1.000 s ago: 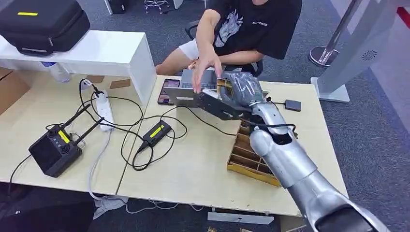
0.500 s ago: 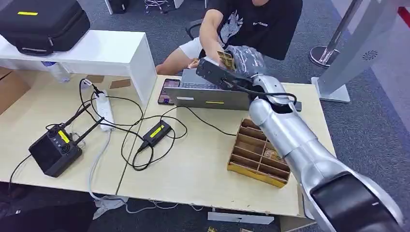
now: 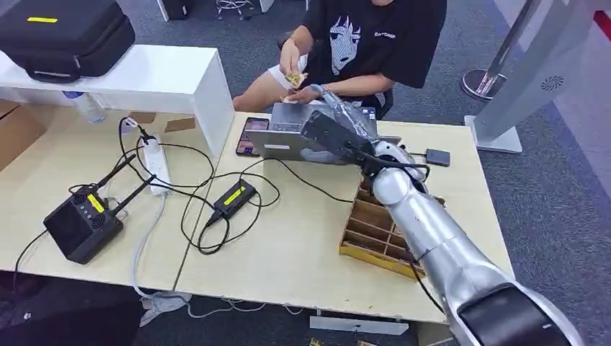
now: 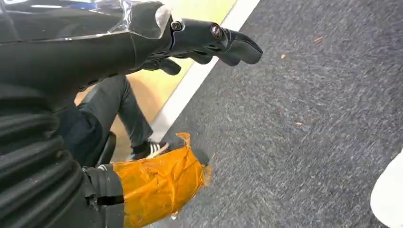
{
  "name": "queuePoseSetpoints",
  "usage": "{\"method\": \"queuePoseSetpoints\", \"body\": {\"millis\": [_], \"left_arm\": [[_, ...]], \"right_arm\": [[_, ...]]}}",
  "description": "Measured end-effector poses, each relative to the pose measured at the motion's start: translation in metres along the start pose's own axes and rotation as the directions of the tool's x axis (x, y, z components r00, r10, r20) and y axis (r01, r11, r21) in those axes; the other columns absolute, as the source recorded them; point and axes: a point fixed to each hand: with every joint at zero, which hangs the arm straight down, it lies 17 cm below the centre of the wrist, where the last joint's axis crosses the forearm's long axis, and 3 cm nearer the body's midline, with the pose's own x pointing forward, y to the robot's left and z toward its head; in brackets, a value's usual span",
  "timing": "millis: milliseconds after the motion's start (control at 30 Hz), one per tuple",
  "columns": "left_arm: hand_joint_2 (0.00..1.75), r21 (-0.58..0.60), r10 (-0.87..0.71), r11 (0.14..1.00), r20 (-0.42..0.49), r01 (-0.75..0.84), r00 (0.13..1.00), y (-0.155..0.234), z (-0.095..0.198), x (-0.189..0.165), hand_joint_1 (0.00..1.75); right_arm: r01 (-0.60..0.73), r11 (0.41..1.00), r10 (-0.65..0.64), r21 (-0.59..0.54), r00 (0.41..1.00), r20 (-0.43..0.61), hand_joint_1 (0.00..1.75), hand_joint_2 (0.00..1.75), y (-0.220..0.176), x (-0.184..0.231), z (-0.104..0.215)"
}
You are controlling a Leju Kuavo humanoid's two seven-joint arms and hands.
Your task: Pass the card to the sensor for recognition and then transmit it.
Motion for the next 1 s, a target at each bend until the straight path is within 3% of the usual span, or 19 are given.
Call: {"method": "queuePoseSetpoints", "body": {"millis": [100,233,500,700,900,1000], "left_arm": [[1.75,-0.004,0.016,1.000,-0.032,-0.016,0.999,0.000,-0.001,-0.007,0.00],[1.75,-0.004,0.025,1.000,-0.061,-0.025,0.998,0.000,-0.001,-0.013,0.00],[1.75,0.003,0.027,1.000,-0.088,-0.026,0.996,0.001,-0.003,-0.023,0.00],[1.75,0.003,0.033,0.999,-0.098,-0.033,0.995,0.001,-0.002,-0.025,0.00],[1.75,0.006,0.036,0.999,-0.111,-0.036,0.993,0.001,-0.002,-0.027,0.00],[1.75,0.005,0.041,0.999,-0.118,-0.041,0.992,0.001,-0.002,-0.028,0.00]], "right_arm": [[0.035,0.998,-0.031,-0.054,0.998,0.062,0.00,1.75,-0.005,-0.006,0.032],[-0.065,0.964,0.085,-0.257,0.994,0.070,0.00,1.75,-0.034,-0.025,0.085],[-0.140,0.904,0.167,-0.405,0.986,0.031,0.00,1.75,-0.046,-0.049,0.184],[-0.291,0.854,0.310,-0.432,0.950,-0.028,0.00,1.75,-0.052,-0.055,0.231],[-0.554,0.741,0.547,-0.380,0.826,-0.137,0.00,1.75,-0.070,-0.071,0.270],[-0.605,0.727,0.590,-0.323,0.792,-0.155,0.00,1.75,-0.071,-0.080,0.283]]}}
